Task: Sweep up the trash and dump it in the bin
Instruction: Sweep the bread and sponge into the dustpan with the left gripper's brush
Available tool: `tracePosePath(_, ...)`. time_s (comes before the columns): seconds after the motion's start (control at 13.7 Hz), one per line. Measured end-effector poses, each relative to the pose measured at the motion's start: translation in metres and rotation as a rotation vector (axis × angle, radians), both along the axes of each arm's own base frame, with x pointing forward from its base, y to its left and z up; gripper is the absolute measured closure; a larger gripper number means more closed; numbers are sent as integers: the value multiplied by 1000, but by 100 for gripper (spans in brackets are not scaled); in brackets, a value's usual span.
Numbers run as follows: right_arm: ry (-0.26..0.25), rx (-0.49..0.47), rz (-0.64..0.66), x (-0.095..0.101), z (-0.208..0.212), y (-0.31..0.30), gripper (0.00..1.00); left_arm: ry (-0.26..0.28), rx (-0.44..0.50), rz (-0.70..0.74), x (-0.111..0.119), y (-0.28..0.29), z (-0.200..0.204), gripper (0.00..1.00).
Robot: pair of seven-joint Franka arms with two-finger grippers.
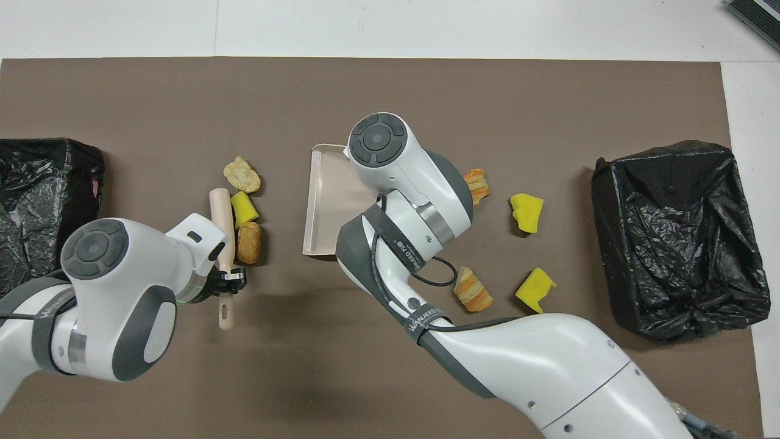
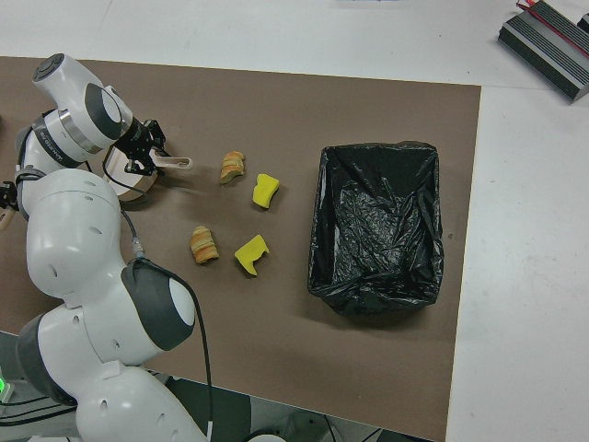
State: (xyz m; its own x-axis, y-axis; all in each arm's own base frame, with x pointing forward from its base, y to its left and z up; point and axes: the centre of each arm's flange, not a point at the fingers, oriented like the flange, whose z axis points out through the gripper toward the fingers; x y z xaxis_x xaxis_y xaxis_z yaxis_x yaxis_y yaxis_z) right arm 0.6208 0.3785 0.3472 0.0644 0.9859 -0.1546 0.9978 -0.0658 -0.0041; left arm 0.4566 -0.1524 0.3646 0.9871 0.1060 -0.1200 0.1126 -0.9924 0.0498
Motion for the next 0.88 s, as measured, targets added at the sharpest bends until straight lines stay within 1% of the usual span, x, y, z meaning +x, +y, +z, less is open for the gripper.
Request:
tracePosePath(0.07,-1,-2,1,0,0,0,59,-8,-34,2,-2,-20,2,74)
tracePosePath(0.15,-3,-4,2,0,0,0,67,-14,-62,3,-3,-40,5,74)
tracePosePath(0.22,-3,-5,3,0,0,0,68,-20,-81,5,-5,-58,8,74)
tracePosePath(0.44,-3,-6,4,0,0,0,68,-50,-153,47,-2,-103,22,74)
tracePosePath(0.51,-3,-6,4,0,0,0,68,-49,-171,71,0,-110,24,74)
tracePosePath(0.73,-3,-6,4,0,0,0,68,-36,-193,108,7,-111,33,74)
tracePosePath(0.88,-3,-6,4,0,0,0,68,7,-185,80,16,-94,51,74)
